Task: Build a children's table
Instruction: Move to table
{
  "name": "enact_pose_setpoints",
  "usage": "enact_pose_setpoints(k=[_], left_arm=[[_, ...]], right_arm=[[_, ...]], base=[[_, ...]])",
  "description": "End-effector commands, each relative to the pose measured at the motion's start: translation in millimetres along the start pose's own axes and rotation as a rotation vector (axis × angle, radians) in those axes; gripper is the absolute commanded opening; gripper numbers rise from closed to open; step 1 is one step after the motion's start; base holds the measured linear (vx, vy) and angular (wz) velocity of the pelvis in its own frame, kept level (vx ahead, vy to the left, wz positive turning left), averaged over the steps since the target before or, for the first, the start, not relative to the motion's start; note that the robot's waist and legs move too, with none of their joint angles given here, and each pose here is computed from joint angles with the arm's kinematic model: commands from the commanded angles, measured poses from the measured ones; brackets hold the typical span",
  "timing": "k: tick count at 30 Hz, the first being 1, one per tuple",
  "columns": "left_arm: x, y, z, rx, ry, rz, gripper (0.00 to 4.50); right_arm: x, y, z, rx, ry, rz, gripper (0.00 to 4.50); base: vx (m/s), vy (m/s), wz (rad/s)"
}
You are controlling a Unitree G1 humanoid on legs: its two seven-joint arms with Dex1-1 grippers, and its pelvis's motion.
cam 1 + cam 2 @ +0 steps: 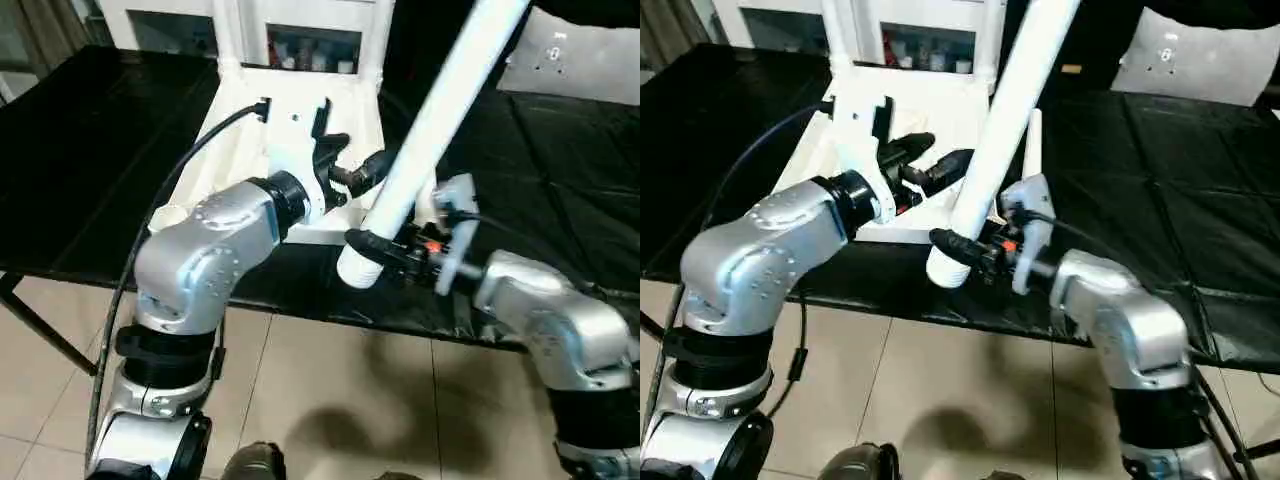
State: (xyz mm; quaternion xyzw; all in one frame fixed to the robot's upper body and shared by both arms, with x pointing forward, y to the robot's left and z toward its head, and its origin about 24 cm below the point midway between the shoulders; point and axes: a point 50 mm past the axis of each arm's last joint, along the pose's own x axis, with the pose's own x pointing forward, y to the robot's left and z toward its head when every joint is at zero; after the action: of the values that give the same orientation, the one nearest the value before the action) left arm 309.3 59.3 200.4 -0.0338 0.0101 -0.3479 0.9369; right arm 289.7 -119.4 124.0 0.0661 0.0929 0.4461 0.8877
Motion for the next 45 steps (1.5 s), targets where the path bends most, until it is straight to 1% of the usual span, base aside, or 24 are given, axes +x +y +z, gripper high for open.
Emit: enact_pose_setpoints(k=[1, 5, 7, 10, 12, 17, 21, 23, 24, 25, 26, 28, 29, 31, 32, 33, 35, 36, 37, 38, 39, 41, 43, 45], left_arm=[[2.0, -4.4, 2.0, 0.035, -0.002, -0.010, 3.78], [0.2, -2.2, 2.9, 0.144, 0.001, -0.008, 3.78], [0.3, -3.6, 3.5, 0.164, -0.006, -0.017, 3.78], [0.8, -14.9, 6.1, 0.235, -0.031, -0.078, 3.78], [0.9, -20.0, 6.2, 0.251, -0.043, -0.102, 3.78], [-2.2, -23.7, 5.6, 0.263, -0.075, -0.132, 3.78], [-5.7, -28.0, 7.0, 0.251, -0.112, -0.178, 3.78], [-7.6, -27.0, 5.8, 0.231, -0.115, -0.166, 3.78], [-8.9, -19.5, 2.7, 0.224, -0.103, -0.113, 3.78], [-8.9, -19.5, 2.7, 0.224, -0.103, -0.113, 3.78], [-13.6, -5.2, -2.3, 0.220, -0.090, -0.020, 3.78], [-21.8, 10.0, -7.9, 0.212, -0.085, 0.076, 3.78], [-31.1, 21.3, -14.8, 0.194, -0.066, 0.150, 3.78], [-42.7, 32.1, -23.2, 0.175, -0.050, 0.221, 3.78], [-56.2, 41.7, -31.7, 0.157, -0.039, 0.293, 3.78], [-63.4, 45.8, -35.6, 0.147, -0.040, 0.327, 3.78], [-71.0, 49.2, -39.0, 0.138, -0.046, 0.361, 3.78], [-80.3, 52.8, -45.7, 0.131, -0.033, 0.411, 3.78], [-80.3, 52.8, -45.7, 0.131, -0.033, 0.411, 3.78], [-91.8, 54.9, -54.6, 0.122, -0.020, 0.461, 3.78], [-95.9, 54.3, -58.0, 0.109, -0.018, 0.477, 3.78], [-111.3, 49.6, -71.0, 0.067, -0.008, 0.535, 3.78], [-116.2, 46.7, -75.1, 0.051, -0.007, 0.552, 3.78], [-118.1, 38.4, -80.0, 0.062, 0.012, 0.544, 3.78]], right_arm=[[5.5, 6.5, 8.4, -0.047, -0.017, 0.027, 1.89], [7.5, 7.5, 7.1, -0.074, -0.009, 0.019, 1.89], [8.1, 7.9, 6.6, -0.079, -0.009, 0.016, 1.89], [10.2, 10.0, 4.5, -0.092, -0.009, -0.001, 1.89], [10.9, 10.2, 3.4, -0.087, -0.014, -0.021, 1.89], [8.6, 7.1, 0.5, -0.063, -0.018, -0.093, 1.89], [6.0, 7.1, -1.7, -0.051, -0.019, -0.114, 1.89], [3.8, 8.4, -2.9, -0.019, -0.036, -0.135, 1.89], [1.6, 7.3, -2.1, -0.025, -0.055, -0.184, 1.89], [1.6, 7.3, -2.1, -0.025, -0.055, -0.184, 1.89], [-1.3, 6.0, -0.8, -0.008, -0.072, -0.232, 1.89], [-5.1, 4.6, 1.0, 0.004, -0.086, -0.282, 1.89], [-8.6, 4.6, 2.2, 0.008, -0.091, -0.309, 1.89], [-12.2, 4.9, 3.1, 0.017, -0.096, -0.334, 1.89], [-15.9, 6.1, 4.6, 0.018, -0.106, -0.357, 1.89], [-17.4, 6.9, 6.0, 0.011, -0.115, -0.367, 1.89], [-19.1, 7.8, 7.7, 0.001, -0.126, -0.377, 1.89], [-21.0, 8.7, 8.8, -0.014, -0.133, -0.396, 1.89], [-21.0, 8.7, 8.8, -0.014, -0.133, -0.396, 1.89], [-22.7, 10.6, 8.8, -0.027, -0.133, -0.411, 1.89], [-23.3, 11.6, 8.1, -0.029, -0.132, -0.415, 1.89], [-25.2, 16.2, 4.2, -0.019, -0.140, -0.424, 1.89], [-25.7, 18.3, 2.4, -0.008, -0.146, -0.423, 1.89], [-27.3, 20.7, -5.9, 0.040, -0.157, -0.448, 1.89]], base=[[0.000, 0.000, 0.00], [0.000, 0.000, 0.00], [0.000, 0.000, 0.00], [0.000, 0.000, 0.00], [0.000, 0.000, 0.00], [0.000, 0.000, 0.00], [0.000, 0.000, 0.00], [0.000, 0.000, 0.00], [0.000, 0.000, 0.00], [0.000, 0.000, 0.00], [0.000, 0.000, 0.00], [0.000, 0.000, 0.00], [0.000, 0.000, 0.00], [0.000, 0.000, 0.00], [0.000, 0.000, 0.00], [0.000, 0.000, 0.00], [0.000, 0.000, 0.00], [0.000, 0.000, 0.00], [0.000, 0.000, 0.00], [0.000, 0.000, 0.00], [0.000, 0.000, 0.00], [0.000, 0.000, 0.00], [0.000, 0.000, 0.00], [0.000, 0.000, 0.00]])
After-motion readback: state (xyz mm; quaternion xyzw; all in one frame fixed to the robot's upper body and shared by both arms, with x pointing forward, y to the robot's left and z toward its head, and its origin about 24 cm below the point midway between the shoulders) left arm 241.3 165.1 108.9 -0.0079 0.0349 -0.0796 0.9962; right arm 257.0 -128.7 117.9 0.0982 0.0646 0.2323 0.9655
